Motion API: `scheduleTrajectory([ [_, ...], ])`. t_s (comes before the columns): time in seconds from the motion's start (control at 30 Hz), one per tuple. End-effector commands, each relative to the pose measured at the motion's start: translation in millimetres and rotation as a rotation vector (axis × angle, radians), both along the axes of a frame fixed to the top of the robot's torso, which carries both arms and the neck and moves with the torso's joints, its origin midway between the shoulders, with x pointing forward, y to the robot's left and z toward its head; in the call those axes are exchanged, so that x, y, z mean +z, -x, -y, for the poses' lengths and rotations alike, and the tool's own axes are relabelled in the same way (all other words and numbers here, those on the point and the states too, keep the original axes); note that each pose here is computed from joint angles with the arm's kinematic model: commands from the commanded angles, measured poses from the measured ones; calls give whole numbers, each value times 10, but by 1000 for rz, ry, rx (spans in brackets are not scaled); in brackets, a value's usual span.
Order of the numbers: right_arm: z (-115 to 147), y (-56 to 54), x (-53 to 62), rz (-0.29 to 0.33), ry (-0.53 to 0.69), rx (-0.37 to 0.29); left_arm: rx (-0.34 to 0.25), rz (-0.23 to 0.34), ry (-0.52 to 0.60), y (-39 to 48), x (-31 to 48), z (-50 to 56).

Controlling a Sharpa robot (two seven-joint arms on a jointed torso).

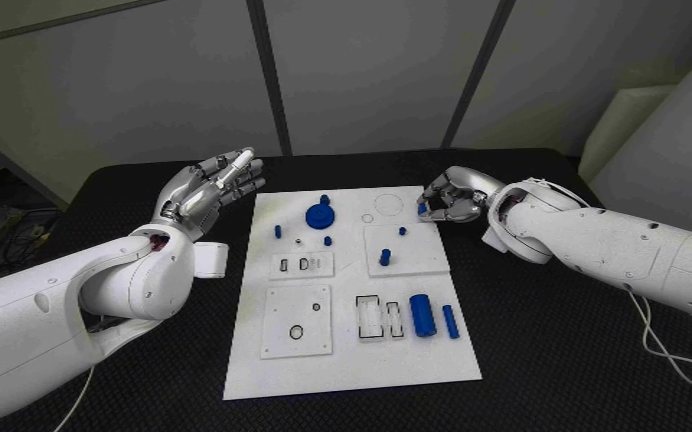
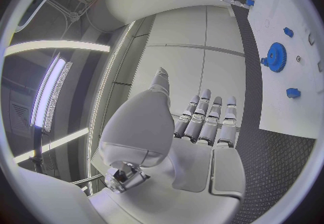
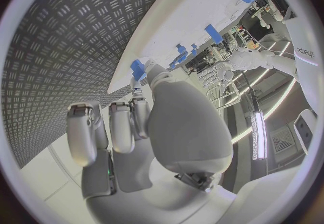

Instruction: Assemble the parts on the task board

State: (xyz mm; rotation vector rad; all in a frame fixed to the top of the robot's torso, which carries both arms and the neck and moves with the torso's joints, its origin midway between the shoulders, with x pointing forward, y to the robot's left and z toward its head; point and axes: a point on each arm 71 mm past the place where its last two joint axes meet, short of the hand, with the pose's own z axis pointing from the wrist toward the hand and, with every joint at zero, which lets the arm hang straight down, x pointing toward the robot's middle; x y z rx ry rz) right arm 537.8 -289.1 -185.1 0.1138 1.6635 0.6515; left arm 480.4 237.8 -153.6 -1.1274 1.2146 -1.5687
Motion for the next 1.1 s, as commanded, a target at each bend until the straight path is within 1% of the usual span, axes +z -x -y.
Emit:
scheduleTrajectory([
  [0.03,-19,-6,-3,-7,17,14,-13,12,1,0,17,15],
  [0.33,-48,-27,-10,0,30,10,-13,11,1,-1,16,13],
  [0.5,-48,-35,1,24,43,-2,-14,10,1,0,15,13],
  [0.67,-57,-30,28,61,48,-9,-13,9,0,0,14,11],
  [0.9,-118,20,90,115,28,-7,-13,8,0,2,12,11],
  [1.1,-209,106,161,141,2,-6,-13,8,0,5,14,11],
])
